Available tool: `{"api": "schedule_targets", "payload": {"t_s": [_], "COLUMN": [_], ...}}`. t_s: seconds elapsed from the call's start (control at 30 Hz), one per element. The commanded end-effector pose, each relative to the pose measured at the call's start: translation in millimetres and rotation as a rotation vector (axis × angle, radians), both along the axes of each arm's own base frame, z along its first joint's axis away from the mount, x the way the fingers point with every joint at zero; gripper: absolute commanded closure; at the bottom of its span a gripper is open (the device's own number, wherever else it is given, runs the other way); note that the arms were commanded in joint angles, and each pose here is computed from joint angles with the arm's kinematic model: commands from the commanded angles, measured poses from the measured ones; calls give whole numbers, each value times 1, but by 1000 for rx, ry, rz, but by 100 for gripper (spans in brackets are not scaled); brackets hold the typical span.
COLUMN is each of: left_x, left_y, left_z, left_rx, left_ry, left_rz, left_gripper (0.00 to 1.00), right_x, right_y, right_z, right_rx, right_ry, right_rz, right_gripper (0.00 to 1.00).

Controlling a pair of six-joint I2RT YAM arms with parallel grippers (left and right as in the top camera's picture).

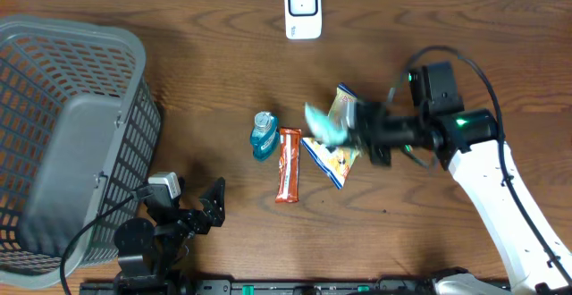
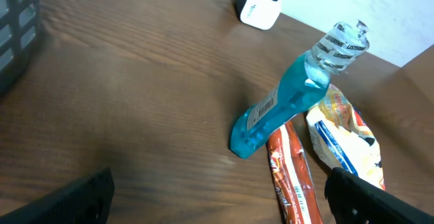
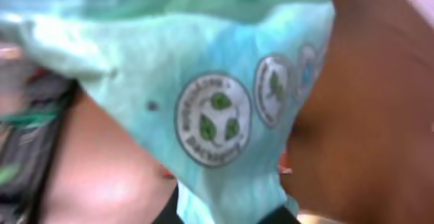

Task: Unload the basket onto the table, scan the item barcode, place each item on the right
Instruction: 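Carry the wipes pack up to the scanner face with the right gripper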

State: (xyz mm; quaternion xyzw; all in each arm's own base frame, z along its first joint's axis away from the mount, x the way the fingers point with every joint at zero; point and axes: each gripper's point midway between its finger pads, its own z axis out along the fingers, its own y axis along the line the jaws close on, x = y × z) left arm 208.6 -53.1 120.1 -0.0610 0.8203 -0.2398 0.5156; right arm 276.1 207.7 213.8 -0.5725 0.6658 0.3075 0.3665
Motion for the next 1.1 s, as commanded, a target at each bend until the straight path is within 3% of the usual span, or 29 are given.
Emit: {"api": "schedule_targets", "payload": {"t_s": [0.0, 0.2, 0.37, 0.8, 1.07], "left_x": [-3, -3, -3, -3, -3], "left_y": [-1, -1, -1, -1, -1], "left_z": [-11, -11, -11, -11, -11], "left_rx": [1, 1, 1, 1, 1], "left_ry": [32, 32, 32, 32, 32], "left_rz": [-10, -10, -10, -10, -10], "left_gripper": [1, 1, 1, 1, 1], "right_x": [52, 104, 152, 303, 353], "right_y": [-16, -17, -15, 6, 3], "right_z": [-10, -19, -44, -66, -85], "right_rx": [-82, -181, -275, -468, -580], "right_ry": [179, -20, -83, -238, -342], "right_rz": [-497, -727, -851, -960, -1020], "right_gripper": [99, 99, 99, 99, 99]}}
